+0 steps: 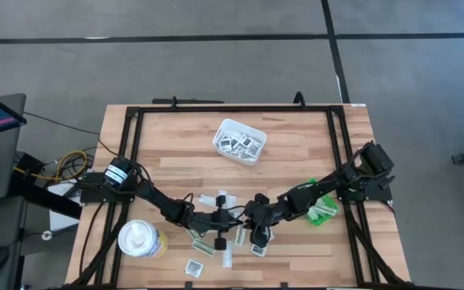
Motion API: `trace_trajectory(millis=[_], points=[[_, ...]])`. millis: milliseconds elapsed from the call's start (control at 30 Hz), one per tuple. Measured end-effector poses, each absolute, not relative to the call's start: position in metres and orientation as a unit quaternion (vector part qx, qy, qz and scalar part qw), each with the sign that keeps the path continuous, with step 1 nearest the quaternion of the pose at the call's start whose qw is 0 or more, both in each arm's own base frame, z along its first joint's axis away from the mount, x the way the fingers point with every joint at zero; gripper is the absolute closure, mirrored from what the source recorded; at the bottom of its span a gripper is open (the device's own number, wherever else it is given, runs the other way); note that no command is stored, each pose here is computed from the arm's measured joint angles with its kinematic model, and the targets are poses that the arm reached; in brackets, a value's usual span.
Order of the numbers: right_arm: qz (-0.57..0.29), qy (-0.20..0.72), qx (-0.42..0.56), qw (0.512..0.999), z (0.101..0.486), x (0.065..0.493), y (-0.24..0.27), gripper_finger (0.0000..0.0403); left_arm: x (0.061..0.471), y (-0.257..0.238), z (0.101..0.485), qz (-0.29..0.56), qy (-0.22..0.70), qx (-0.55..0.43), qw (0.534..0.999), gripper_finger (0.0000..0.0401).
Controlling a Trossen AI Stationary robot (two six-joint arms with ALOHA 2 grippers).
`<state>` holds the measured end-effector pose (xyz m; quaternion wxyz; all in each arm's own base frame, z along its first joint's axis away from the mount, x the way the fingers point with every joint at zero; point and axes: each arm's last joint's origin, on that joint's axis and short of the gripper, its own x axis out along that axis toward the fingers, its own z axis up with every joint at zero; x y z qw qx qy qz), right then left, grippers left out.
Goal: Pick & Place First Aid Supplies
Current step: Put the bandage pack into the green bin
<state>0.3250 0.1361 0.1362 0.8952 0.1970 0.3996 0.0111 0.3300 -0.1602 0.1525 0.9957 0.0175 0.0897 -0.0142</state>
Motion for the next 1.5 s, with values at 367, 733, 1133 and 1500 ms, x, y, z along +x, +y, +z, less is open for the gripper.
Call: trace_trajectory(millis=[367,733,1133,1500], points=[[0.033,0.395,0.151,0.906,0.137,0.326,0.136,0.0397,0.330,-0.159,0.155,0.005,0.077,0.022,0.997,0.0395],[0.020,0.428,0.135,0.894,0.155,0.310,0.133,0.0401,0.330,-0.161,0.155,0.004,0.076,0.010,0.997,0.0356],[-0.096,0.520,0.089,0.844,0.233,0.205,0.113,0.0402,0.330,-0.161,0.154,0.003,0.080,-0.001,0.997,0.0320],[-0.164,0.593,0.167,0.770,0.266,0.130,0.086,0.0390,0.330,-0.161,0.154,0.003,0.081,0.000,0.997,0.0320]])
